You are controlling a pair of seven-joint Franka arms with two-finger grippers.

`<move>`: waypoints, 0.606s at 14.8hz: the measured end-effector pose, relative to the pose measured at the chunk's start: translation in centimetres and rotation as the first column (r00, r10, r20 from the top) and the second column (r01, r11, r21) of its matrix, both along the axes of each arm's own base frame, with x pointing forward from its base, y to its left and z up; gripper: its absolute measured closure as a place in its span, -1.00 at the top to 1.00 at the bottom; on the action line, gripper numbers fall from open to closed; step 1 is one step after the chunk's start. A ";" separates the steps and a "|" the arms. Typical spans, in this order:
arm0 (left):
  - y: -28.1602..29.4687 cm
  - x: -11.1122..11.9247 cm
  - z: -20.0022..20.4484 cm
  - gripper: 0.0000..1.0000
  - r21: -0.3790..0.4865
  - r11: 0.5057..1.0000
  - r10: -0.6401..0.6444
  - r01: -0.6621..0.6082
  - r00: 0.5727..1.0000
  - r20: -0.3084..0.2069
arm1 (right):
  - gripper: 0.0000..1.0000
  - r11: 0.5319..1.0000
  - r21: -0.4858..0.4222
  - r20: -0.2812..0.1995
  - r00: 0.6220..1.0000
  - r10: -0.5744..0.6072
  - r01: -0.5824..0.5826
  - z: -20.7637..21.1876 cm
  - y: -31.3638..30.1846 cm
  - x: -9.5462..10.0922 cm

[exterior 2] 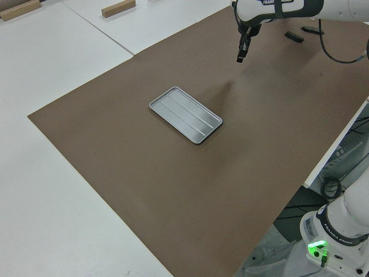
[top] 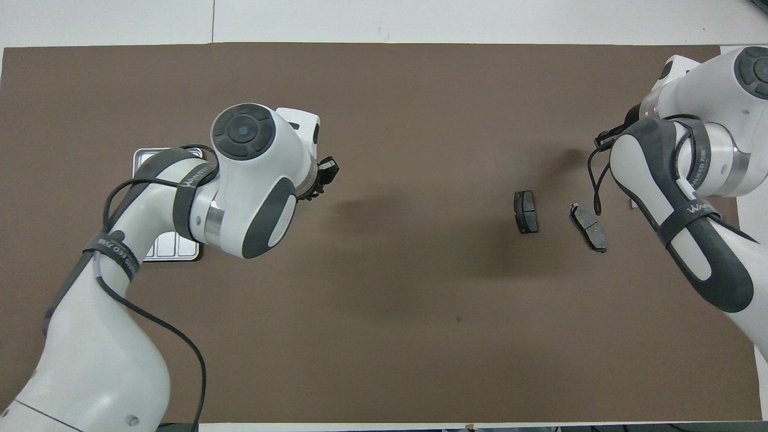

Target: Place bearing gear from tray to pile

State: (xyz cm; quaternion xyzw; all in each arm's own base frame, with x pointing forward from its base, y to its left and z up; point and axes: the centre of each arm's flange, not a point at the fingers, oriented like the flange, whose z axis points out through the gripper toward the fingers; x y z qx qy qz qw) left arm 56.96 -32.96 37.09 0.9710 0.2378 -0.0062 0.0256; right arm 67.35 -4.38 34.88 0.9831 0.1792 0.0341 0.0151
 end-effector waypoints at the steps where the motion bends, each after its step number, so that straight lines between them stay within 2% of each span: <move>1: -1.9 0.0 -0.4 -0.52 -0.001 1.000 0.004 -0.004 1.000 0.001 | -0.29 1.000 0.000 0.001 1.000 0.001 -0.001 -0.5 0.1 -0.2; 3: -4.8 -0.2 -0.9 -0.52 -0.006 1.000 0.005 -0.005 1.000 -0.003 | -0.29 1.000 0.000 0.004 1.000 0.001 -0.001 -1.8 0.1 -0.7; 9: -11.4 -4.5 -2.3 -0.52 0.004 1.000 -0.013 0.013 1.000 -0.025 | -0.29 1.000 0.001 -0.012 1.000 0.000 0.000 -4.0 0.0 -1.8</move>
